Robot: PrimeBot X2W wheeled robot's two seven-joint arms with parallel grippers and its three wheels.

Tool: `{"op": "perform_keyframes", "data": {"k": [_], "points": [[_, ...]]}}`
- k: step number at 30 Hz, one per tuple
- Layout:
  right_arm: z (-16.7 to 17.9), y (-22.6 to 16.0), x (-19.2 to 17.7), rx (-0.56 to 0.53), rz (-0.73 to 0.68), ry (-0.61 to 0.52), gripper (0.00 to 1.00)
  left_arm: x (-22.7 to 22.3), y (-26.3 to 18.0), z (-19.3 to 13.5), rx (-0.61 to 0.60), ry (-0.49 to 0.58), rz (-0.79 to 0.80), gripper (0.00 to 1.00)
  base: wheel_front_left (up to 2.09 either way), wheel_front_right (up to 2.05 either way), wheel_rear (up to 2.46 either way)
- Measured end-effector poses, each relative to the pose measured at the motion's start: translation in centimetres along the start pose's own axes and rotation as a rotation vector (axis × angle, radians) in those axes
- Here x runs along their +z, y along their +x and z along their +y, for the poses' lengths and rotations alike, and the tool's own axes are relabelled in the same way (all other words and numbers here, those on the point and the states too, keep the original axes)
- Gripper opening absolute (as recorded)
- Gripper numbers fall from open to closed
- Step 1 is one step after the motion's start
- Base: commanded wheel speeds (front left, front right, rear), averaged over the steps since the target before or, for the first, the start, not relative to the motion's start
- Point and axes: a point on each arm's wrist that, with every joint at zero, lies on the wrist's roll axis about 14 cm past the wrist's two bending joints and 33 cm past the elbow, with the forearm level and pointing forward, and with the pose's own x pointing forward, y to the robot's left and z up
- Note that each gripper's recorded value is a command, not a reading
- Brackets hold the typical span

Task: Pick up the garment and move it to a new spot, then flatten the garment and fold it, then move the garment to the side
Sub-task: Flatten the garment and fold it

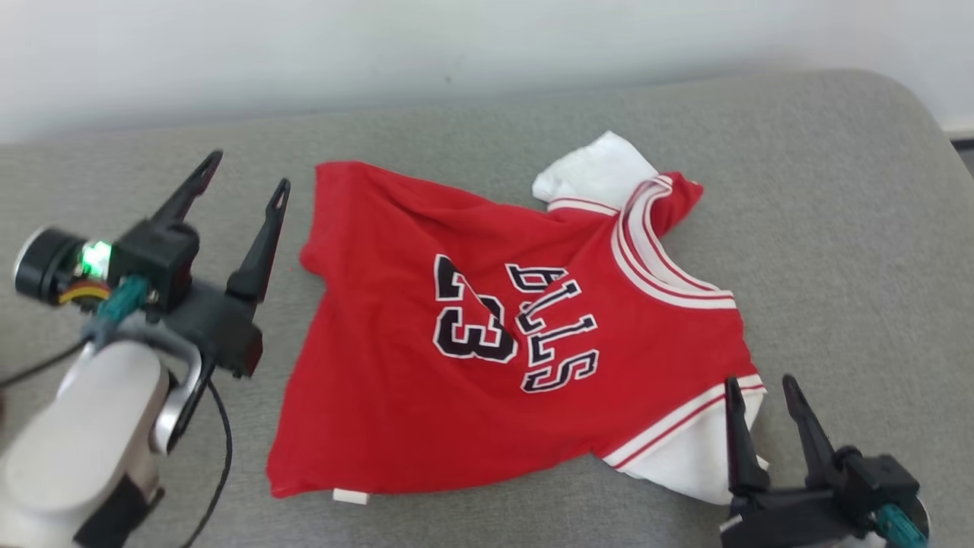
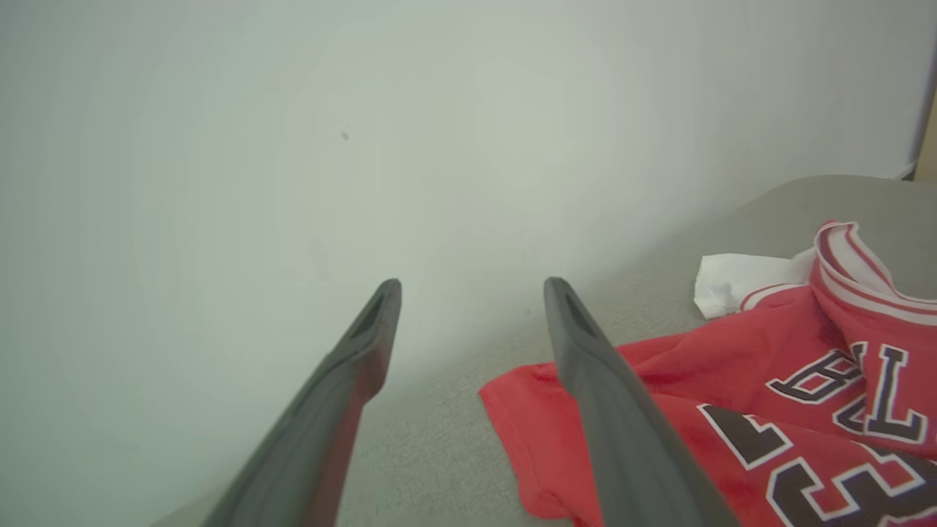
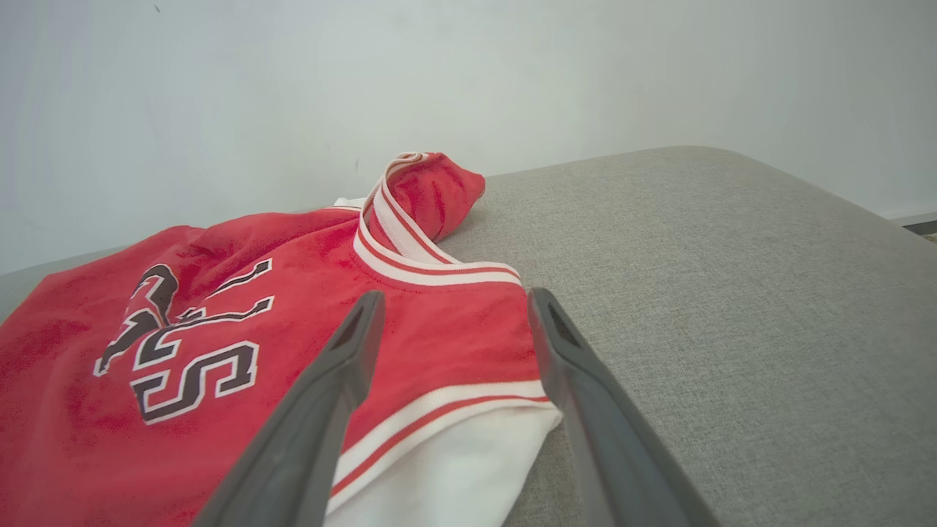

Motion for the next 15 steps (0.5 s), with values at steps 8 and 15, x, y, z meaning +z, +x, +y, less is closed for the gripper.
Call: {"op": "perform_keyframes", "data": {"k": [8,15], "points": [[0.4,-2.2,-1.4,0.018,0.050,-0.019,1.00,1.1,-7.7,2.3,0.209,-0.034,-0.042,1.00,0.00,0.00,0.00],[0.3,-3.6,-2.5,0.021,0.086,-0.024,1.00,2.3,-13.9,4.3,0.406,-0.059,-0.090,1.00,0.00,0.00,0.00]]}}
